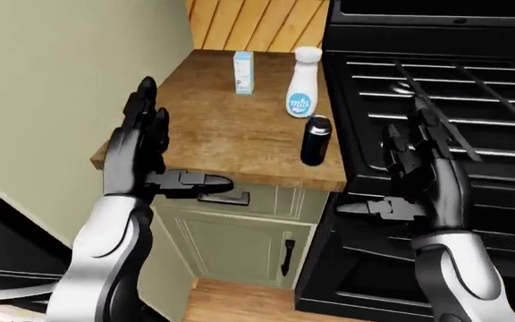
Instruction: Move the drinks to the dining counter.
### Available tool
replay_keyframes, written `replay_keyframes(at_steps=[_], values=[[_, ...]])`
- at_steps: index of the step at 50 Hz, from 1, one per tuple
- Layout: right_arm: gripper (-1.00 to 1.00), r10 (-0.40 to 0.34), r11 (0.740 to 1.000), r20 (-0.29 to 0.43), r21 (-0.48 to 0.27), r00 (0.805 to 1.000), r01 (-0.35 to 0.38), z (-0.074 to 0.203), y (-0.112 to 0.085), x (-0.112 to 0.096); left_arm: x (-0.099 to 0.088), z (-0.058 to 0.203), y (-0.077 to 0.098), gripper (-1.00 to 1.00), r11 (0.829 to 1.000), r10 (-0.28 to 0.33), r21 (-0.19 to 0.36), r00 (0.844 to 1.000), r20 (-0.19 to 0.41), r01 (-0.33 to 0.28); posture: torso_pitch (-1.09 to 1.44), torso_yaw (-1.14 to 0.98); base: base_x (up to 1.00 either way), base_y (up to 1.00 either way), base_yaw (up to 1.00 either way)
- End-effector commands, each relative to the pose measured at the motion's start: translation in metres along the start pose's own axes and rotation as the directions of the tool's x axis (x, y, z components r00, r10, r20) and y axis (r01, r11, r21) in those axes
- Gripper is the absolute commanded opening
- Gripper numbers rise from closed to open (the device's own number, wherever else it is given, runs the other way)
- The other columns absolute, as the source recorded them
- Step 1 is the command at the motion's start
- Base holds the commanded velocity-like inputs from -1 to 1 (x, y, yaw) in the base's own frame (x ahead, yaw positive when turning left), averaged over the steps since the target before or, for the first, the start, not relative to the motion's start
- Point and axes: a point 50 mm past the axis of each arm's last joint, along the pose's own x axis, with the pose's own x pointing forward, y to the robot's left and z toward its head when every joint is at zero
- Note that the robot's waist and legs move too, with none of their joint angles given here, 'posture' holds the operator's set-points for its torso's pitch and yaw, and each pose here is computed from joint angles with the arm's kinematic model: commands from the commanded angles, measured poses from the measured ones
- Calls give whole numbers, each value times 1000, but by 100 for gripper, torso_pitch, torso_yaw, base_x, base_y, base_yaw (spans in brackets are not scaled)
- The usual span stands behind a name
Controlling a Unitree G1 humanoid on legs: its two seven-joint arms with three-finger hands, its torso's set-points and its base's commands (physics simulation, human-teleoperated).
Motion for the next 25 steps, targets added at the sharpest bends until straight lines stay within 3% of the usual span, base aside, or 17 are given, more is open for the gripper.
replay_keyframes(at_steps=[1, 25], values=[[100, 6, 1000, 95, -11, 995, -5, 16, 0, -3, -1, 12, -1, 100, 1000, -4, 5, 998, 70, 3, 0, 0, 0, 0, 0], [100, -13, 1000, 88, -6, 996, 13, 17, -3, -2, -1, 12, -2, 100, 1000, -4, 5, 998, 70, 4, 0, 0, 0, 0, 0]])
